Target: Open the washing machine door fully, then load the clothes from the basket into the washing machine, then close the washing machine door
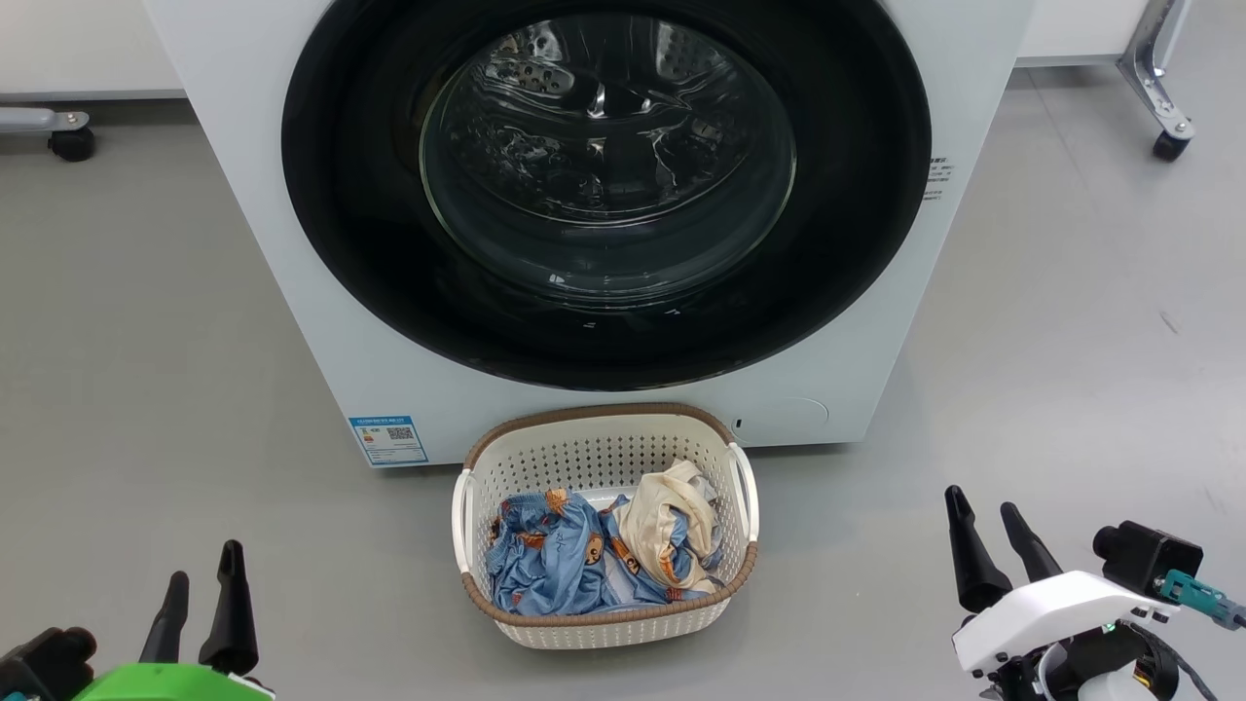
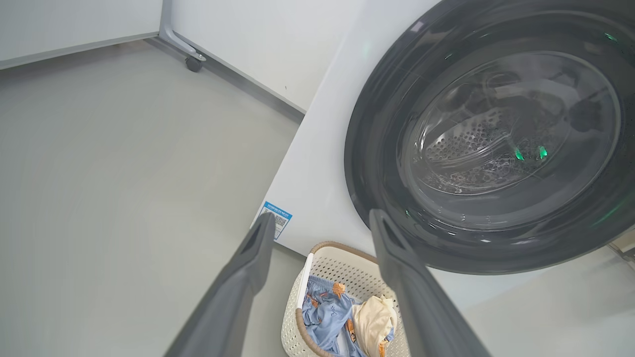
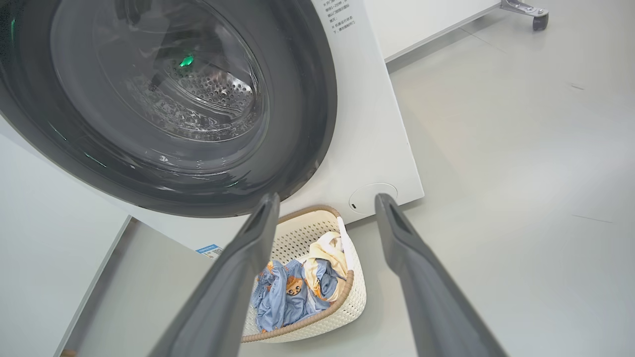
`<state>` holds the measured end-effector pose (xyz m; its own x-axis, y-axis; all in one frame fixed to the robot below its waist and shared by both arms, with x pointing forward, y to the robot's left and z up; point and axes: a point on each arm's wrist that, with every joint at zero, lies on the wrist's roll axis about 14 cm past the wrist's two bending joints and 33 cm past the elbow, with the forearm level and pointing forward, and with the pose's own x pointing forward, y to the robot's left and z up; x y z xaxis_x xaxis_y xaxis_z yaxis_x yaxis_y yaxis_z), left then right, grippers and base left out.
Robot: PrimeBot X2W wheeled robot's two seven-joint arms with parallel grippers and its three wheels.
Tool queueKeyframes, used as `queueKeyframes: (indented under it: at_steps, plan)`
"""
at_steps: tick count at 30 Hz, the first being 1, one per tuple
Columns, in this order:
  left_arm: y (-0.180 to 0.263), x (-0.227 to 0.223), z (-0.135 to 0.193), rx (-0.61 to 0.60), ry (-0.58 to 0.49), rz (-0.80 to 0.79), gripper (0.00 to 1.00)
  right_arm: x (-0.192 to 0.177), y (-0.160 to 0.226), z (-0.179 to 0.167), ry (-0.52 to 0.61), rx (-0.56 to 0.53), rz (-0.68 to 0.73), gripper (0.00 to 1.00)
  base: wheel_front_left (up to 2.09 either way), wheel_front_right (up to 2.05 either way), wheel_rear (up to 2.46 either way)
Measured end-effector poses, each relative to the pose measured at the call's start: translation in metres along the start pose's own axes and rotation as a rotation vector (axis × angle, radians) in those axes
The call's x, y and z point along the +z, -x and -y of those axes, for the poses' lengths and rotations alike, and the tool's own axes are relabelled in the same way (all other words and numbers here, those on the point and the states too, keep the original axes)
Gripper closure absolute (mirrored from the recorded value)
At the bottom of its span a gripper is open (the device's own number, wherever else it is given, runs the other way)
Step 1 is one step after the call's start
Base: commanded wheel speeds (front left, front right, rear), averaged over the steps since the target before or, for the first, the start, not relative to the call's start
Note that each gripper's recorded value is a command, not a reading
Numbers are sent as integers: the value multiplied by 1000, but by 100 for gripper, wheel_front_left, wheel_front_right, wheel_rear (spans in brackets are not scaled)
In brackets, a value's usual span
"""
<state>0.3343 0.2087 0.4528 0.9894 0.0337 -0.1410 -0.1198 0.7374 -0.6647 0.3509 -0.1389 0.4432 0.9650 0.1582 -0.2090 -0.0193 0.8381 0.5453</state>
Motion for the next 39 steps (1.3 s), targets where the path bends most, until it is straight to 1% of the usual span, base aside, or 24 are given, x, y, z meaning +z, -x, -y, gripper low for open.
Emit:
queueKeyframes:
  at_steps: [5, 11, 16, 22, 29, 34, 39]
  plan:
    - [2, 2, 3, -15, -84, 9, 0, -2, 0, -3, 75, 7, 0, 0, 0, 0, 0]
    - [3, 5, 3, -17, -155, 29, 0, 0, 0, -6, 153, 12, 18, 0, 0, 0, 0]
    - [4, 11, 5, -23, -225, 55, 0, -2, 0, -13, 232, 38, 24, 0, 0, 0, 0]
    - [7, 9, 4, -33, -330, 50, 0, 2, 0, -16, 314, 42, 52, 0, 0, 0, 0]
    - [7, 15, 11, -71, -455, 65, 0, 8, 1, -19, 404, 44, 88, 0, 0, 0, 0]
    - [10, 14, 14, -92, -527, 69, 0, 13, 2, -18, 463, 40, 116, 0, 0, 0, 0]
    - [11, 14, 18, -111, -596, 70, 0, 20, 4, -18, 471, 19, 156, 0, 0, 0, 0]
